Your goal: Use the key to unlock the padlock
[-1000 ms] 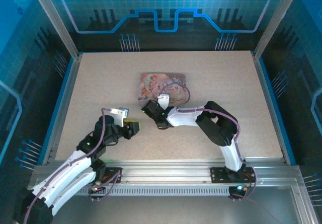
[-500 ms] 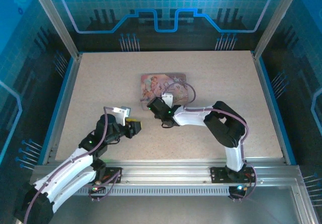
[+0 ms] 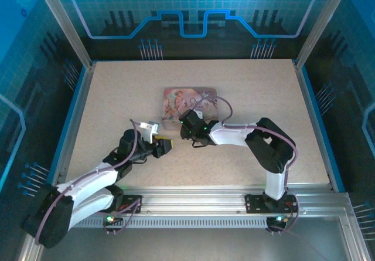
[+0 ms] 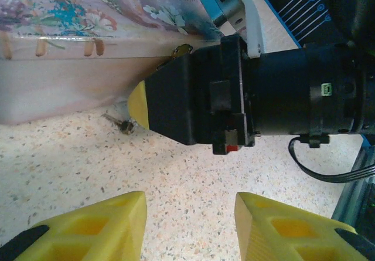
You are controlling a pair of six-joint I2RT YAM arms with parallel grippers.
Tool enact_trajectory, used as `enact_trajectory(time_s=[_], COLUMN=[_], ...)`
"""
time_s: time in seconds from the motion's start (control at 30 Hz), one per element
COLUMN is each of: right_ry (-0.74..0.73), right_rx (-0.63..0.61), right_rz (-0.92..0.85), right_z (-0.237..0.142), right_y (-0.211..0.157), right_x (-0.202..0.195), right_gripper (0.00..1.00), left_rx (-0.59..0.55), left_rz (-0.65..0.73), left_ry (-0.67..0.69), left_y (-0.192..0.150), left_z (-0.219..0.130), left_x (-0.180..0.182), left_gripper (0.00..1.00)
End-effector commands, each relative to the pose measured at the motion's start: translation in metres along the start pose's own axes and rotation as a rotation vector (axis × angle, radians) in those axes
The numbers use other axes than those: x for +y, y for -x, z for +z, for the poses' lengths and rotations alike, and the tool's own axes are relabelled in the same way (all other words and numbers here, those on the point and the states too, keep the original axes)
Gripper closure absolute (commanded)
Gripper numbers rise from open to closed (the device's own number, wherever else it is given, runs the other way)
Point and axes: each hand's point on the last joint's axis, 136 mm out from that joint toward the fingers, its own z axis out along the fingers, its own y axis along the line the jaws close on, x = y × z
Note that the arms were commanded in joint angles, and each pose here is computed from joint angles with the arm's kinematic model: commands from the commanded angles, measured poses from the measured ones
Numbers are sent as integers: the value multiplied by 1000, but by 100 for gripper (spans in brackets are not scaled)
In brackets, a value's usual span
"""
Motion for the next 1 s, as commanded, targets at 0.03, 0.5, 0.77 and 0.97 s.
enact_trajectory(time_s=[0.03, 0.5, 0.77, 0.97], right_ry=[164, 304, 335, 370], right_rx=[14, 116, 160, 177], right_rz=[21, 81, 101, 111], right_z=[-16, -34, -36, -39], right_y=[14, 14, 11, 10], right_x=[25, 28, 30, 38], right_gripper=[99, 99, 99, 99], left_rx=[-76, -97, -127, -110], left_rz=[32, -15, 78, 54], left_ry=[-119, -214, -207, -220], left_y=[10, -12, -2, 0], left_z=[4, 41, 48, 55], left_x=[-16, 2, 0, 6], left_gripper=[56, 58, 58, 57])
